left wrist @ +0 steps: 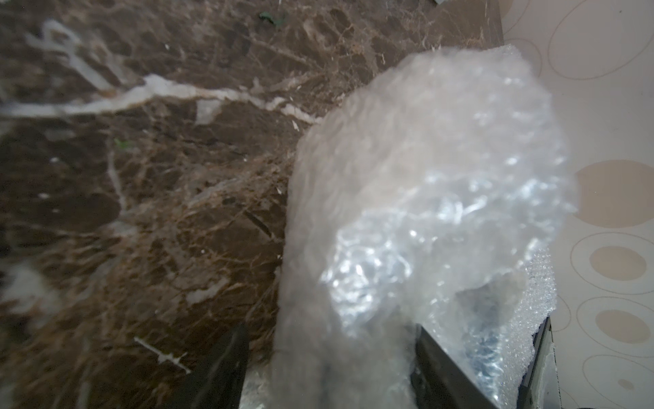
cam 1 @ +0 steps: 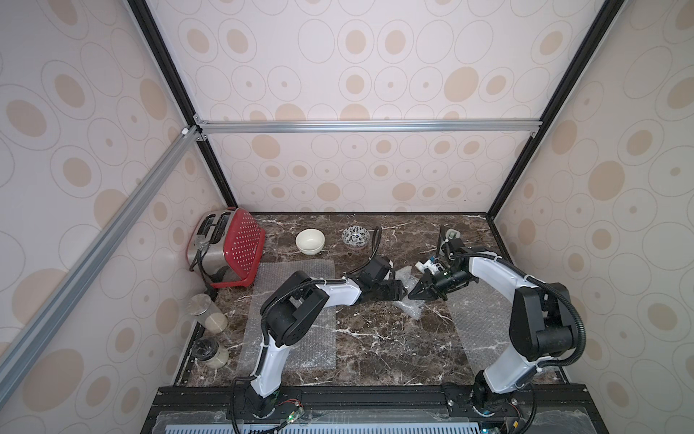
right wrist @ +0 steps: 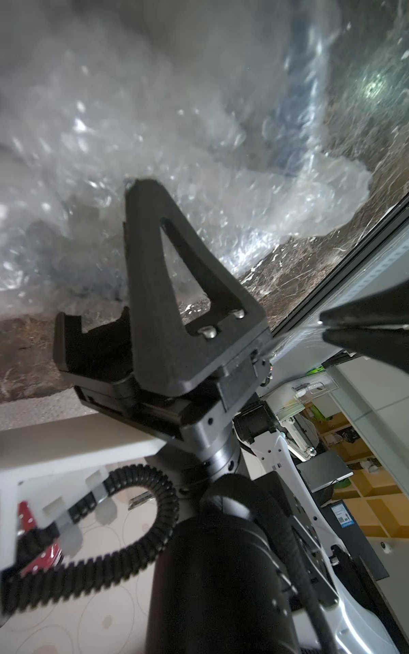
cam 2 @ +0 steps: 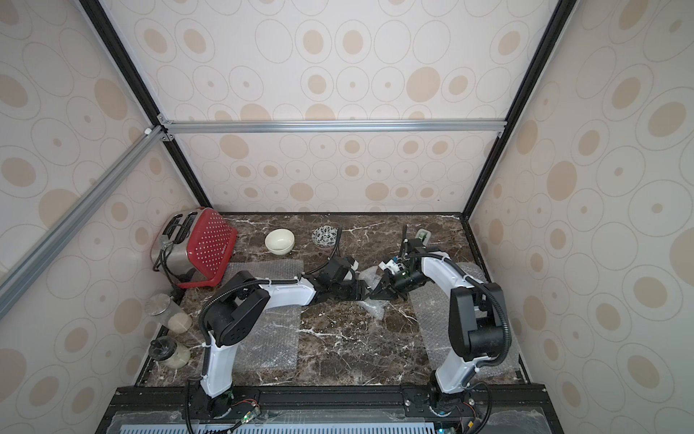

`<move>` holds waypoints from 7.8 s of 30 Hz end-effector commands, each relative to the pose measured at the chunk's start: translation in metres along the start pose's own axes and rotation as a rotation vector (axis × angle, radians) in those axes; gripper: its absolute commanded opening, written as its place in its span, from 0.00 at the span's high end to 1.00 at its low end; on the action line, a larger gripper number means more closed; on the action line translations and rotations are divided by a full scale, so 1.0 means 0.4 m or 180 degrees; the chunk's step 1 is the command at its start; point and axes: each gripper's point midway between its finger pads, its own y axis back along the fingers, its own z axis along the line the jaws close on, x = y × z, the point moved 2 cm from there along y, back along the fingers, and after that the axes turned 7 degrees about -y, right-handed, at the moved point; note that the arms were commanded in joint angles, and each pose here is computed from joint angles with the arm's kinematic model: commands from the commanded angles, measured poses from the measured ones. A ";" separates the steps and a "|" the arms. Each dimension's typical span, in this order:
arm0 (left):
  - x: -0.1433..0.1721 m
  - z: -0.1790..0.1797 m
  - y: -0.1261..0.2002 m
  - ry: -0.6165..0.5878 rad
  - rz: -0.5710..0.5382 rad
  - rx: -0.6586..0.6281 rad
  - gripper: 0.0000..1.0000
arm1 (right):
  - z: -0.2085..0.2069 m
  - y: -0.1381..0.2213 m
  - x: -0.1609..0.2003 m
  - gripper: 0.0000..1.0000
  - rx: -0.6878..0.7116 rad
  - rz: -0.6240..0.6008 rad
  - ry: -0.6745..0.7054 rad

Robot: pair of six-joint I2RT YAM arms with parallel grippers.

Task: Wrap bowls in bubble wrap
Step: Stick the tape on the bubble wrap.

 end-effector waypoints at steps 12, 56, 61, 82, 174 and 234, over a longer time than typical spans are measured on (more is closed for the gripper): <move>0.030 0.039 -0.006 0.0015 0.0185 -0.0160 0.32 | -0.091 -0.023 -0.060 0.92 0.0124 0.0075 -0.0227; 0.036 0.052 -0.029 -0.0136 0.0347 -0.0157 0.32 | -0.053 0.014 -0.109 0.91 0.0634 0.0481 0.0036; 0.031 0.076 -0.029 -0.0323 0.0438 -0.0285 0.32 | -0.052 0.007 -0.115 0.92 0.0685 0.0601 0.0093; -0.054 0.056 -0.006 -0.1291 0.0553 -0.0175 0.32 | -0.041 0.016 -0.113 0.92 0.0679 0.0521 0.0138; -0.080 -0.095 0.016 -0.1759 0.0254 -0.0154 0.16 | -0.130 -0.032 -0.146 0.91 0.0656 0.0612 -0.0153; -0.042 0.032 -0.036 -0.1376 0.0433 -0.0402 0.25 | -0.082 0.069 -0.098 0.68 0.0948 0.0152 -0.0074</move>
